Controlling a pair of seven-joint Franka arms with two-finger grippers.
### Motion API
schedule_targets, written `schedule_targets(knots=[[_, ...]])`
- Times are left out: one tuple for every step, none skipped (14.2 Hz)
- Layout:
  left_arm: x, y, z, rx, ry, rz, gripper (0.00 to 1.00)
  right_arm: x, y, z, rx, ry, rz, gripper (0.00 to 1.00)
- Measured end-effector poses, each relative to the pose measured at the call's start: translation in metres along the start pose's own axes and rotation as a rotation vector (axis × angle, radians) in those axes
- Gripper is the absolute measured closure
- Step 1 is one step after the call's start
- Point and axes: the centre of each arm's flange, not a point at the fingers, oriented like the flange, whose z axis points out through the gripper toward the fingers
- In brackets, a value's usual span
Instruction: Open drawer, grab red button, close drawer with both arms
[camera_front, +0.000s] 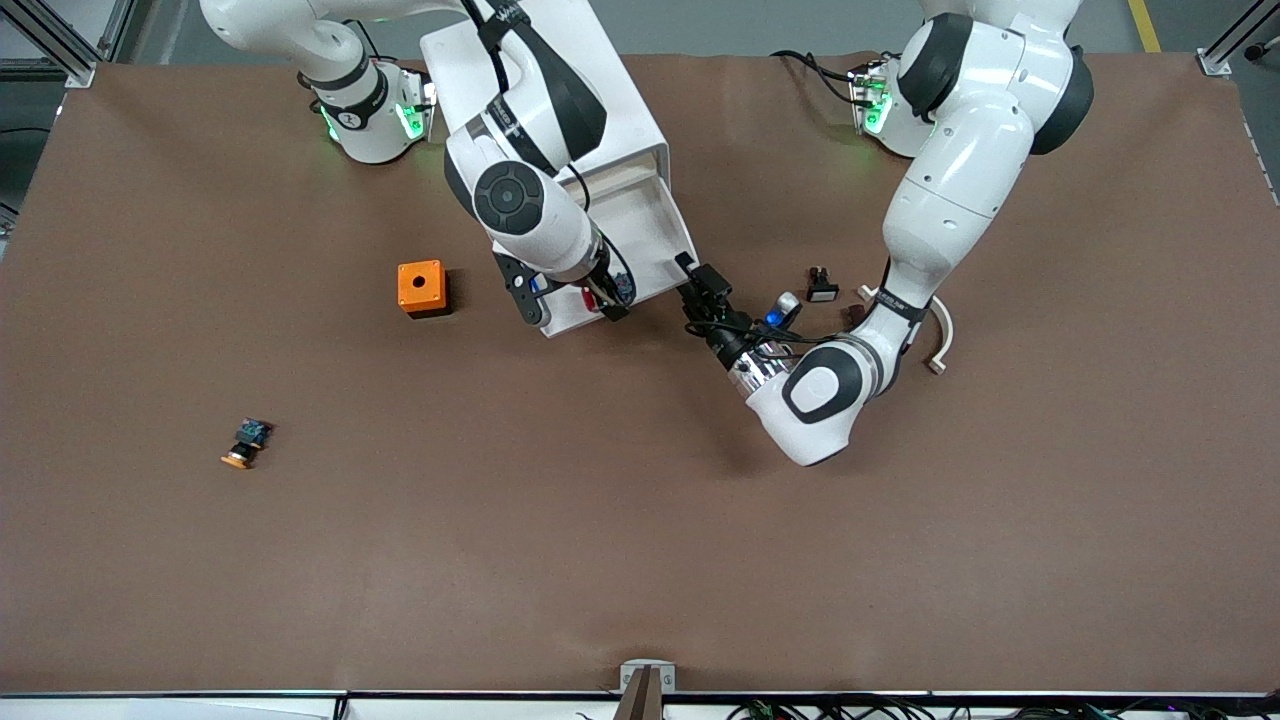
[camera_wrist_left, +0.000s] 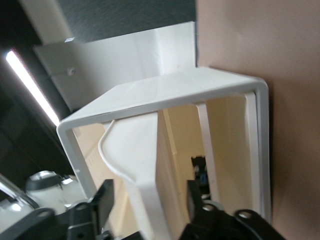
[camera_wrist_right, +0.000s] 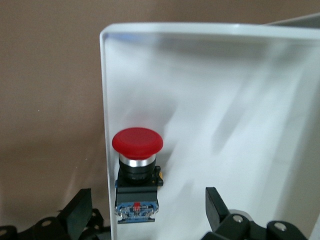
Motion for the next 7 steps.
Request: schedule_targets(knots=[[-0.004, -0.005, -0.006, -0.011, -0.004, 0.079, 0.16, -0.003, 0.0, 0.001, 0.005, 0.0, 0.0, 0.0], [-0.007, -0.011, -0.012, -0.024, -0.005, 0.155, 0.09, -0.005, 0.001, 0.001, 0.009, 0.0, 0.004, 0.0], [-0.011, -0.016, -0.017, -0.039, 0.004, 0.232, 0.09, -0.007, 0.001, 0.002, 0.014, 0.001, 0.003, 0.03], [-0.013, -0.021, -0.021, -0.058, 0.025, 0.309, 0.07, -0.01, 0.002, 0.003, 0.016, 0.003, 0.0, 0.03], [-0.014, -0.026, -0.025, -0.077, 0.048, 0.386, 0.06, -0.012, 0.002, 0.005, 0.016, 0.005, -0.002, 0.07], [-0.016, -0.031, -0.031, -0.099, 0.071, 0.461, 0.06, -0.013, 0.003, 0.008, 0.017, 0.008, -0.004, 0.07], [-0.016, -0.036, -0.04, -0.126, 0.096, 0.525, 0.05, -0.014, 0.003, 0.013, 0.022, 0.009, -0.006, 0.1]])
